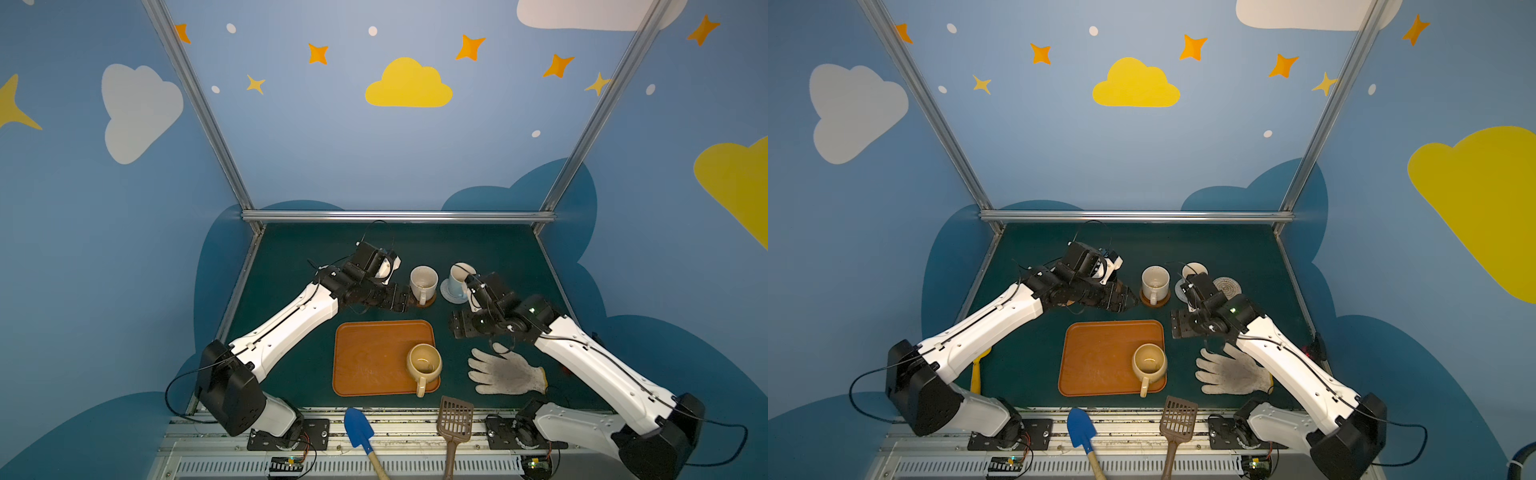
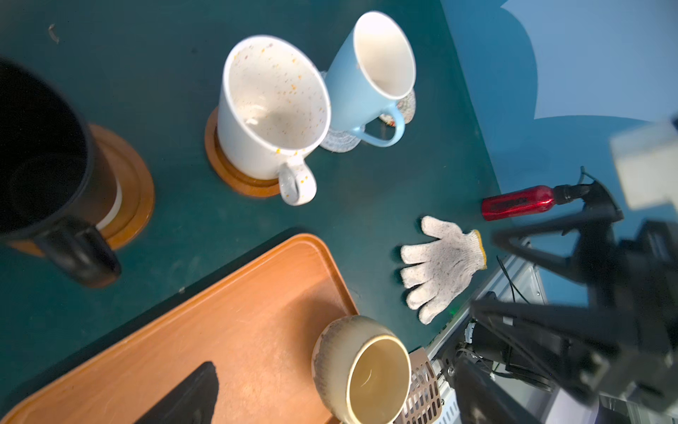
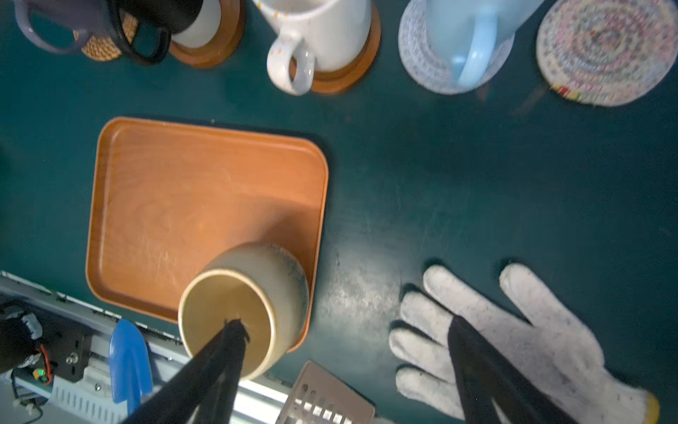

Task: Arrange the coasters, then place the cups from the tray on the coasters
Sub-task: 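Lower light blue mug onto the knitted coaster and open right gripper, then move right gripper down onto beige mug on tray and grasp its rim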

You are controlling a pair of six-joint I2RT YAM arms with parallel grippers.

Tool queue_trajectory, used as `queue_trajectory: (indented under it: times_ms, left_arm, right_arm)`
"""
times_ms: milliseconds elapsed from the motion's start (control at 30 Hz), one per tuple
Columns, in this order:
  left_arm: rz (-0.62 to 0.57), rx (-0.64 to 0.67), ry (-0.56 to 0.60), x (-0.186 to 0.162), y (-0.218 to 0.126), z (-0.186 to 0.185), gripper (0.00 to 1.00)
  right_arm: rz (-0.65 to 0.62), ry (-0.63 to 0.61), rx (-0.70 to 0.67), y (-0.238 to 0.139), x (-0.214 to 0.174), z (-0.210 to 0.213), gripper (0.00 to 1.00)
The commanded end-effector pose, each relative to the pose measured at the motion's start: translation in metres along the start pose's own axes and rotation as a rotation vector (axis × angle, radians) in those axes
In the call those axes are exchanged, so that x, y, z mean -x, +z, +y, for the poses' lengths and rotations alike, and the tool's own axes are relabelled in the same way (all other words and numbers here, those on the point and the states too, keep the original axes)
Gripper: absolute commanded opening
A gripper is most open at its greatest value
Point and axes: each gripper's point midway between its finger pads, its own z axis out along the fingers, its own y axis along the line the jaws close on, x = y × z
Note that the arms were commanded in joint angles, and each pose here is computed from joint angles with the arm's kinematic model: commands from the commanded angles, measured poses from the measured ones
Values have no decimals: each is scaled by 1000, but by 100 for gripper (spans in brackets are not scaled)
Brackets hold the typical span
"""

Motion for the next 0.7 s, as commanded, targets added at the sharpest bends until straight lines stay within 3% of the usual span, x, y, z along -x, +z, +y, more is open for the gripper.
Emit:
queue_trajectory:
  times_ms: [0, 200, 667]
  left_arm:
    - [1, 19, -21, -5, -2, 6, 99]
    - [8, 17, -43, -10, -1, 8, 99]
    - [47, 44, -64, -27, -3, 18, 99]
  right_arm:
    - [48, 19, 6, -1, -32, 9, 87]
    - [68, -102, 14, 11, -64, 46, 87]
    - [174, -163, -2, 42, -102, 84, 86]
